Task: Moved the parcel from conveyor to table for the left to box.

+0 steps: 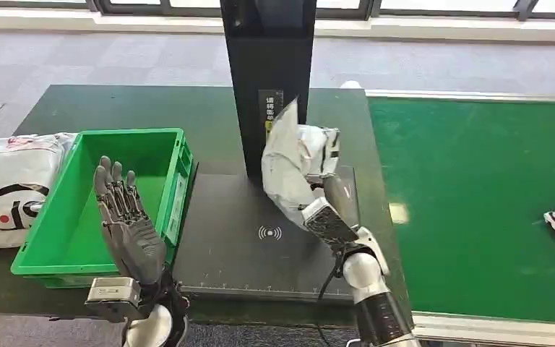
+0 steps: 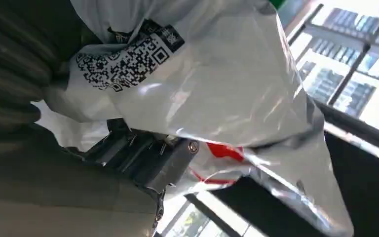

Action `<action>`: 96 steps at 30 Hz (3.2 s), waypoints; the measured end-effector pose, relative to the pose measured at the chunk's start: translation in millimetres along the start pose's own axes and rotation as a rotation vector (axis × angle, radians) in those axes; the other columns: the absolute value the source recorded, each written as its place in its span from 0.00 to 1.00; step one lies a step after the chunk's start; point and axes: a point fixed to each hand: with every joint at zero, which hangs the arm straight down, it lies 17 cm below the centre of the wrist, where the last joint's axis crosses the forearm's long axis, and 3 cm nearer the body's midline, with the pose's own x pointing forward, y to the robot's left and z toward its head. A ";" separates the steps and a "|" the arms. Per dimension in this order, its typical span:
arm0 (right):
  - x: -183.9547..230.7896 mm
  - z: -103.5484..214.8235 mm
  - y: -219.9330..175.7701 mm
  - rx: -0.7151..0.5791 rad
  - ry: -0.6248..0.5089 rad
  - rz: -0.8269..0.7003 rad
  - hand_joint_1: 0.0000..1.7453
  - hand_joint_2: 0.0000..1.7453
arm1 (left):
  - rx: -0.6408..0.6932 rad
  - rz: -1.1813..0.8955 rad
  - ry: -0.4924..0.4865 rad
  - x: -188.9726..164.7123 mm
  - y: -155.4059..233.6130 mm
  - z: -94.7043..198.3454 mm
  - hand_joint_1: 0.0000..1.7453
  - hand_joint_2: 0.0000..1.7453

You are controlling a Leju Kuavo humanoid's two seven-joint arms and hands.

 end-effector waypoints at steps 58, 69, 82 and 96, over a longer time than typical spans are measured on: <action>-83.6 31.2 68.0 0.342 0.259 0.024 0.00 0.00 | -0.009 0.125 0.090 -14.7 -2.2 1.8 0.00 0.00; -92.2 39.5 53.8 0.297 0.269 0.125 0.00 0.00 | -0.022 0.098 0.099 -19.3 -3.0 8.3 0.00 0.00; 0.4 16.6 14.1 0.128 -0.055 -0.214 0.00 1.00 | -0.044 0.069 0.066 -16.4 -4.1 12.1 0.00 0.00; 36.6 11.7 -16.1 0.066 -0.154 -0.312 0.00 1.00 | -0.043 0.065 0.053 -16.5 -5.8 6.3 0.00 0.00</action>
